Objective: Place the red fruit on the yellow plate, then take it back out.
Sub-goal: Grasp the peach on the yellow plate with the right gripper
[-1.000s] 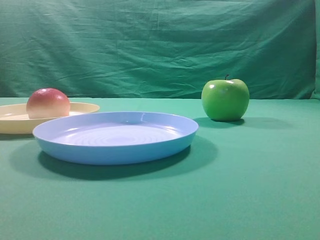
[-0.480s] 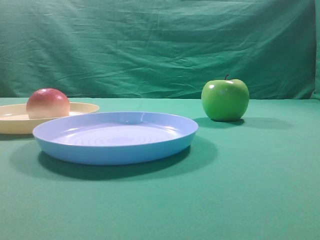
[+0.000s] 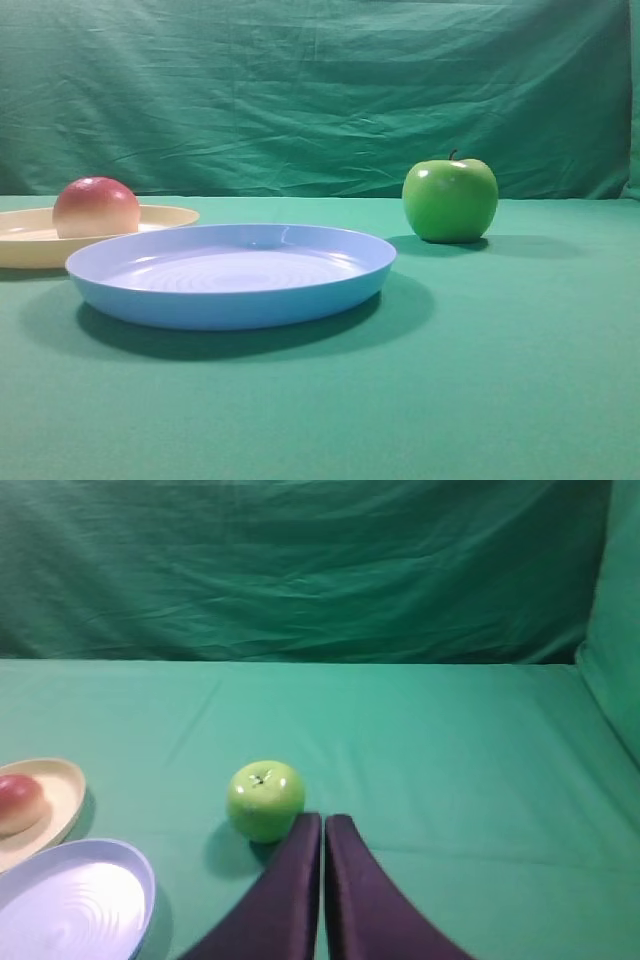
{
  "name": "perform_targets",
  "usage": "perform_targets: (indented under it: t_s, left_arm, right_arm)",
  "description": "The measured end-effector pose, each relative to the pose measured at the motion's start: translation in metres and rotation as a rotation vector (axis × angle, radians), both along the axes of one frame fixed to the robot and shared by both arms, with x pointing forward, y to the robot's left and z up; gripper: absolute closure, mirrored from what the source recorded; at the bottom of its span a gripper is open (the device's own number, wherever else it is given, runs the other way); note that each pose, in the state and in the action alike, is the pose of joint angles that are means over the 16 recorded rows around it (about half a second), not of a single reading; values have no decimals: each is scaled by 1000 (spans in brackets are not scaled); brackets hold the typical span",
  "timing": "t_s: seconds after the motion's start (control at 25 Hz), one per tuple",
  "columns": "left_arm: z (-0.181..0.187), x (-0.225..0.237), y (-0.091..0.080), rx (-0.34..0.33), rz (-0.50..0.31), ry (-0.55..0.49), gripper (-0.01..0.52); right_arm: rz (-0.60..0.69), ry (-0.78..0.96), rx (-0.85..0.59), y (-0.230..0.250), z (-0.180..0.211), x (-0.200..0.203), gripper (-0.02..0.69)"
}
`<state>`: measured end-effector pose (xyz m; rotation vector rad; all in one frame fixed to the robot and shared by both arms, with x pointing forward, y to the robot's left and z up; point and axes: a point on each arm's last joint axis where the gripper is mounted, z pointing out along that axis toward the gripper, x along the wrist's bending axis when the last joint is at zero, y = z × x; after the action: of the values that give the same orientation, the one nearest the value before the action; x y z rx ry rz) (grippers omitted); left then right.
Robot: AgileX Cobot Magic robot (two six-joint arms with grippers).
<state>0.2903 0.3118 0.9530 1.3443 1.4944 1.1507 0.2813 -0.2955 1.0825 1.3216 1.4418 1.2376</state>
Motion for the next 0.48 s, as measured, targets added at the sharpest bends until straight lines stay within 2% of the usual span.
perform_targets:
  t_s: [0.48]
  left_arm:
    - [0, 0, 0, 0, 0, 0, 514]
  right_arm:
    - [-92, 33, -2, -4, -76, -2, 665]
